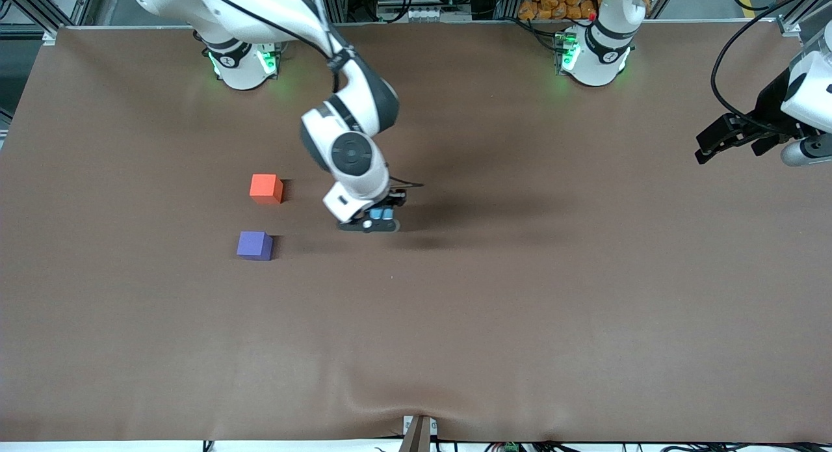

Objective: Place blue block between orange and purple blocks
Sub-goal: 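Carry the blue block with the right gripper toward the orange block, then lower the blue block between the orange and purple blocks, then open the right gripper and withdraw it from the blocks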

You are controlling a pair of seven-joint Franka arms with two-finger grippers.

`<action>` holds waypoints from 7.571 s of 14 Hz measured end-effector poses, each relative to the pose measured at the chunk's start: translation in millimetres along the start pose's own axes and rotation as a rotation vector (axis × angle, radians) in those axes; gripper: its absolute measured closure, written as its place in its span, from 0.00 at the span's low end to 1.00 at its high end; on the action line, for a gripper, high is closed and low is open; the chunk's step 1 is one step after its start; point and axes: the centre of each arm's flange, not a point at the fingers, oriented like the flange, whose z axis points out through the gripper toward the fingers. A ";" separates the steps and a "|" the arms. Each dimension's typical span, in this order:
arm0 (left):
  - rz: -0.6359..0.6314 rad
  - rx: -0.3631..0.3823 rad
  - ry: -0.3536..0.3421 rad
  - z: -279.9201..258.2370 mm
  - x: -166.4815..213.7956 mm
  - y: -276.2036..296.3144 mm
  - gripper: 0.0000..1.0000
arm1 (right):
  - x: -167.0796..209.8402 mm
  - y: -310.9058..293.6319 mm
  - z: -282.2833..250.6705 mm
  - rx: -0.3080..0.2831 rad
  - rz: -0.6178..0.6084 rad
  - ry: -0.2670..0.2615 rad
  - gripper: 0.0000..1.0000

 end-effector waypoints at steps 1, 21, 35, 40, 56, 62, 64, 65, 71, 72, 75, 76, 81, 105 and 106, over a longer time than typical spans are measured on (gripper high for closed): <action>0.001 0.000 0.001 -0.6 0.0 0.3 0.00 | 9.1 16.1 -14.3 0.007 0.004 0.002 0.42; -0.009 0.001 -0.005 -0.9 0.4 -4.9 0.00 | 19.5 303.3 -37.6 0.054 0.064 -0.079 0.46; -0.013 0.002 -0.005 -0.8 1.1 -8.0 0.00 | 6.0 310.3 6.5 0.048 0.020 -0.066 0.46; -0.008 0.002 -0.006 -0.3 0.7 -5.4 0.00 | 7.0 309.0 21.3 0.042 0.014 -0.079 0.46; -0.005 0.004 -0.019 6.8 3.4 -3.5 0.00 | 9.1 306.9 65.6 0.031 -0.029 -0.060 0.46; -0.006 0.004 -0.021 8.0 4.0 -3.9 0.00 | 10.2 309.3 83.7 0.025 -0.036 -0.057 0.46; -0.006 0.004 -0.022 8.6 4.3 -3.9 0.00 | 11.1 310.2 86.8 0.024 -0.037 -0.052 0.46; -0.006 0.004 -0.022 8.7 4.4 -4.1 0.00 | 11.0 310.6 88.6 0.024 -0.037 -0.051 0.46; -0.006 0.004 -0.022 8.9 4.6 -4.2 0.00 | 10.3 311.4 90.0 0.023 -0.038 -0.053 0.32; -0.006 0.004 -0.022 8.9 4.6 -4.1 0.00 | 9.9 312.4 90.9 0.023 -0.036 -0.055 0.22; -0.006 0.004 -0.023 9.1 4.5 -4.2 0.00 | 10.0 315.2 91.6 0.022 -0.031 -0.057 0.00; -0.006 0.004 -0.023 9.1 4.5 -4.2 0.00 | 9.5 315.2 91.8 0.022 -0.031 -0.062 0.00; -0.006 0.005 -0.023 9.3 4.5 -4.2 0.00 | 16.7 307.1 55.7 0.028 -0.034 -0.126 0.00; -0.004 0.002 -0.014 5.0 4.7 -2.9 0.00 | 2.1 455.2 -389.0 0.025 0.174 0.060 0.00; -0.004 0.002 -0.013 4.8 4.7 -2.9 0.00 | -12.4 456.2 -400.6 0.021 0.172 0.062 0.00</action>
